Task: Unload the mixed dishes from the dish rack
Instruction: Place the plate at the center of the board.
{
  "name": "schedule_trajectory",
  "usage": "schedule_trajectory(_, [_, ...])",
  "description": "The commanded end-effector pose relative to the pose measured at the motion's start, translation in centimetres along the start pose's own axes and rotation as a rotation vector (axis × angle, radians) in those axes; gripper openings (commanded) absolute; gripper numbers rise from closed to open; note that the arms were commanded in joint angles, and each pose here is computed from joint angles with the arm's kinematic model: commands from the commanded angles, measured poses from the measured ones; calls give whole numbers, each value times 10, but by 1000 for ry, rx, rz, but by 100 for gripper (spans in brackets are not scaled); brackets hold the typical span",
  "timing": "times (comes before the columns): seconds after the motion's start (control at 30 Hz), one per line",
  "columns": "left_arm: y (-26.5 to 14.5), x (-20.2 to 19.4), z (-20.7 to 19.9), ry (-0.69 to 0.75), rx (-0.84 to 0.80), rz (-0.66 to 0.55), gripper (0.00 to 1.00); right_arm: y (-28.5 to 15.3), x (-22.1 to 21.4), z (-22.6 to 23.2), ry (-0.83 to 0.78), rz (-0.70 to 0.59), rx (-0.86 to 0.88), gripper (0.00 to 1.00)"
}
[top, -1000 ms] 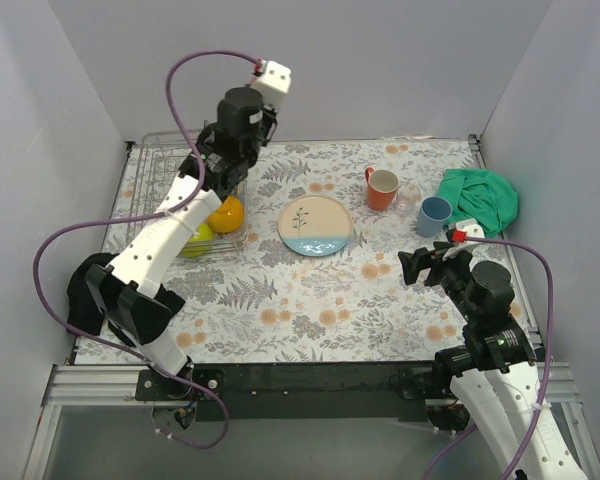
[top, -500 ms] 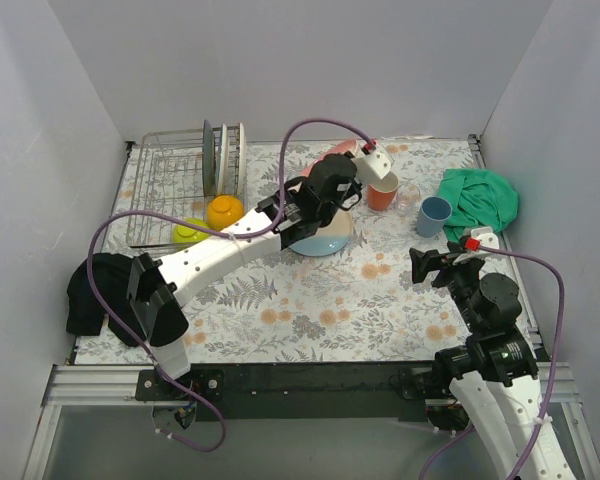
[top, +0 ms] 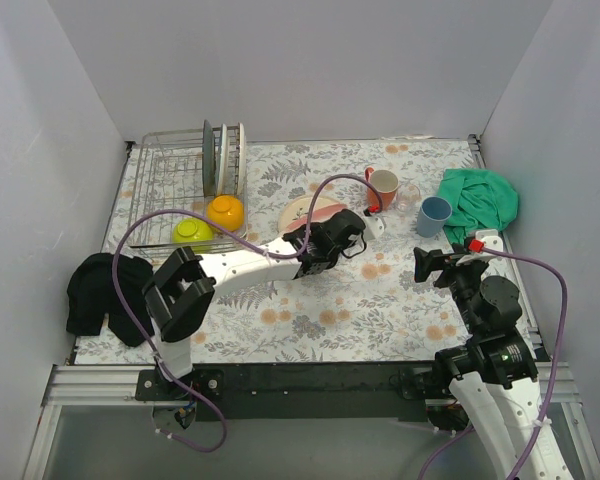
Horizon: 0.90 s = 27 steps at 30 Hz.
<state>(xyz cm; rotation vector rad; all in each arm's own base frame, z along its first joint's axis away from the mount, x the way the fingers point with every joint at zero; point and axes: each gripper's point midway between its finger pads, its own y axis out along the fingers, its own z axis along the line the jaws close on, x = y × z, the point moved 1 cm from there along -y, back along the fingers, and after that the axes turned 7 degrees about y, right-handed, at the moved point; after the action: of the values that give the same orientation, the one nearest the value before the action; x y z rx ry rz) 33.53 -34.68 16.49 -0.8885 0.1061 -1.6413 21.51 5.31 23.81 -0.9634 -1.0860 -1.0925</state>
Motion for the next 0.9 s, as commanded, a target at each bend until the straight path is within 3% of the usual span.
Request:
schedule_trajectory(0.0, [-2, 19, 34, -36, 171, -55, 0, 2, 11, 1, 9, -45, -2, 93])
schedule_trajectory(0.27, [21, 1, 6, 10, 145, -6, 0, 3, 9, 2, 9, -35, 0, 92])
schedule_trajectory(0.37, [31, -5, -5, 22, 132, 12, 6, 3, 9, 2, 8, -34, 1, 93])
schedule_trajectory(0.5, [43, -13, -23, 34, 107, 36, 21, 3, 9, 1, 8, -34, -2, 92])
schedule_trajectory(0.87, [57, -22, -54, 20, 33, 56, 44, 5, 7, 2, 8, -23, -1, 92])
